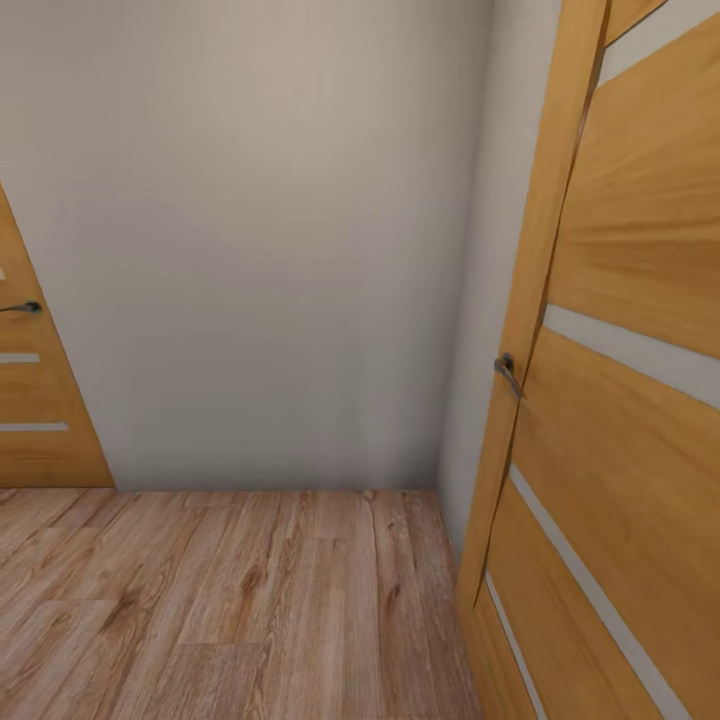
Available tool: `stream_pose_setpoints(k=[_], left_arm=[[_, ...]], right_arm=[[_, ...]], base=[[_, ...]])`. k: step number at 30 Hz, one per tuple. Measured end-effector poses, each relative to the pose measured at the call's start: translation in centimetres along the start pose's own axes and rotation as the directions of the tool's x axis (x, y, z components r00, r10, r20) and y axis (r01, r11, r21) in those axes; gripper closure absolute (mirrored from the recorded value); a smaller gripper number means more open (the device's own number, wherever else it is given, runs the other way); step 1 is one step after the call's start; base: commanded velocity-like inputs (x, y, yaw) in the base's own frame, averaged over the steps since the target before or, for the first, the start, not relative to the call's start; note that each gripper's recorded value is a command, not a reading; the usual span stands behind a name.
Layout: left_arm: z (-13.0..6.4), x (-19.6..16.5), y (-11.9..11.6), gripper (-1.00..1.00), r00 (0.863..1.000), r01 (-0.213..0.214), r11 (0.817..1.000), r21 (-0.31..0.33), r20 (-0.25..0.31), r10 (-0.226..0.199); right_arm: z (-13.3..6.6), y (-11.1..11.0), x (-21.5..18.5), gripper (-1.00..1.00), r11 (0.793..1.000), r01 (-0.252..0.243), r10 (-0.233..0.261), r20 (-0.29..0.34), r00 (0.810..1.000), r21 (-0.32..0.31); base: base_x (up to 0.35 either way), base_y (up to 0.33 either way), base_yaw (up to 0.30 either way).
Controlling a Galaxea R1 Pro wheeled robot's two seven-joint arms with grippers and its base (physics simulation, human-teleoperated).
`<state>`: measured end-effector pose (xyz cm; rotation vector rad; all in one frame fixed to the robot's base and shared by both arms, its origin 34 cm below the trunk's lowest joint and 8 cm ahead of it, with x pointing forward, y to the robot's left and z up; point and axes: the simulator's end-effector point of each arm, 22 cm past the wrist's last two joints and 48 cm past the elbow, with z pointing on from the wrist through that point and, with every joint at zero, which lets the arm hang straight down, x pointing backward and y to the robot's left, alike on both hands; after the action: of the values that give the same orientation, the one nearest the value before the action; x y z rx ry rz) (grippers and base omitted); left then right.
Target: Move the two storage containers from the living room to the garage. In the garage, place one container on the floor and stack the other container on top of it (either order is fine).
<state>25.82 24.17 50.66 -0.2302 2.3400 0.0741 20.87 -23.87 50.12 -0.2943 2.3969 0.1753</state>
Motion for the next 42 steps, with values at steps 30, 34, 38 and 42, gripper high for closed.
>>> stream_pose_setpoints(k=[30,34,38,42], left_arm=[[1.0,-2.0,-0.1,-1.00,0.999,0.005,1.000,0.003,0.051,-0.005],[1.4,-2.8,-0.5,-1.00,0.997,0.009,1.000,0.008,0.072,-0.010],[1.5,-3.0,-0.6,-1.00,0.997,0.009,1.000,0.015,0.078,-0.010],[1.5,-3.0,-0.8,-1.00,0.997,0.008,1.000,0.021,0.076,-0.009]], right_arm=[[3.4,-3.1,-8.1,-1.00,0.993,0.020,-0.042,0.187,0.981,0.118],[4.0,-3.3,-10.2,-1.00,0.992,0.028,-0.056,0.234,0.971,0.120],[4.1,-3.1,-10.6,-1.00,0.993,0.035,-0.062,0.244,0.968,0.113],[4.2,-2.5,-10.5,-1.00,0.994,0.062,-0.082,0.240,0.967,0.090]], base=[[0.000,0.000,0.000],[0.000,0.000,0.000],[0.000,0.000,0.000],[0.000,0.000,0.000]])
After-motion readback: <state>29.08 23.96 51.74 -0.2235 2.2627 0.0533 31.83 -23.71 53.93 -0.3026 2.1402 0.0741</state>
